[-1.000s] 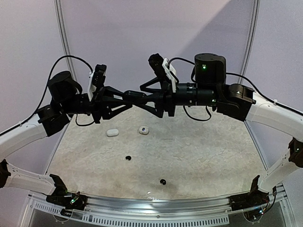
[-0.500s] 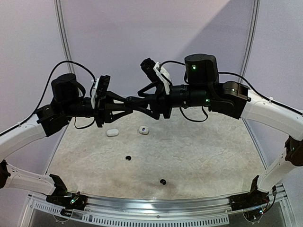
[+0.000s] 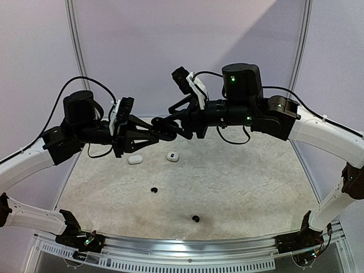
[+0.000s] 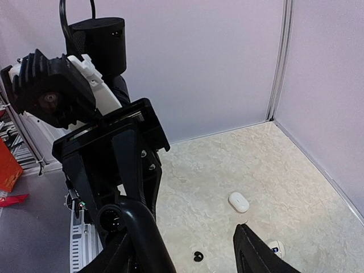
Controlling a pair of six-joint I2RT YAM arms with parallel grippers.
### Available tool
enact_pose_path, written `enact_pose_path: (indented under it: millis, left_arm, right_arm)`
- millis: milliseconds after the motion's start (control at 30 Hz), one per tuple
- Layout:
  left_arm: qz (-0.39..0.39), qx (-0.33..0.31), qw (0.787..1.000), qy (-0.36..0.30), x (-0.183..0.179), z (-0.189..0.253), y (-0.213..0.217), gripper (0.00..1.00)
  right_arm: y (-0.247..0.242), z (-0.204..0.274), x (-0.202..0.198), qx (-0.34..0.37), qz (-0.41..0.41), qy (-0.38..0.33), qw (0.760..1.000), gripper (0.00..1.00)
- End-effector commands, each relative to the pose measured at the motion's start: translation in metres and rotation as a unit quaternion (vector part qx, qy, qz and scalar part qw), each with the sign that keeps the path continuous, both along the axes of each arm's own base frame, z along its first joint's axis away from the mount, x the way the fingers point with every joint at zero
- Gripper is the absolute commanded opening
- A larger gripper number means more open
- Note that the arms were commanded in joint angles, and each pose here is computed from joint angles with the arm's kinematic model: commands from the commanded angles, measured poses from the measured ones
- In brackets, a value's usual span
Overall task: Insert the wireless bluetooth earbuds into the charging case
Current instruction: Open the charging case, then pick up the right earbud from the center of the board.
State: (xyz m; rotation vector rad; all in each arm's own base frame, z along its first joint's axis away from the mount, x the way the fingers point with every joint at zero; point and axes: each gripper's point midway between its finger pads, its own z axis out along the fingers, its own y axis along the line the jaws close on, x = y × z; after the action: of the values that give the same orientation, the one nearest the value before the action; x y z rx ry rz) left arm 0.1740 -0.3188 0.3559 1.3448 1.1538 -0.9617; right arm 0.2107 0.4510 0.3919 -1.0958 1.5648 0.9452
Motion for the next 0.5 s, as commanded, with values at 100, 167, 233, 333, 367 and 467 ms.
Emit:
enact_pose_path:
  millis: [100,167,233,333,367,467]
  left_arm:
    - [-0.008,-0.056,0.996,0.07,-0.006,0.009,0.002,0.0]
    - [-0.001,-0.063,0.994,0.093,-0.003,0.004,0.002,0.0]
    - [0.004,-0.064,0.991,0.116,-0.001,-0.002,0.002,0.0]
    - [0.019,-0.067,0.99,0.122,0.003,-0.005,0.004,0.0]
    - [0.027,-0.067,0.99,0.124,0.006,-0.006,0.005,0.0]
    - [0.048,-0.066,0.988,0.131,0.014,-0.013,0.008,0.0]
  right_arm:
    - [-0.005,-0.019,0.027,-0.018,-0.036,0.044,0.998,0.61]
    - [-0.003,-0.019,0.024,-0.013,-0.022,0.054,0.998,0.64]
    - [0.003,-0.016,0.015,-0.005,0.008,0.06,0.998,0.68]
    - [0.006,-0.011,0.011,0.005,0.024,0.064,0.998,0.71]
    - [0.006,-0.01,0.011,0.008,0.025,0.064,0.998,0.72]
    - [0.008,0.002,0.01,0.026,0.036,0.061,0.997,0.75]
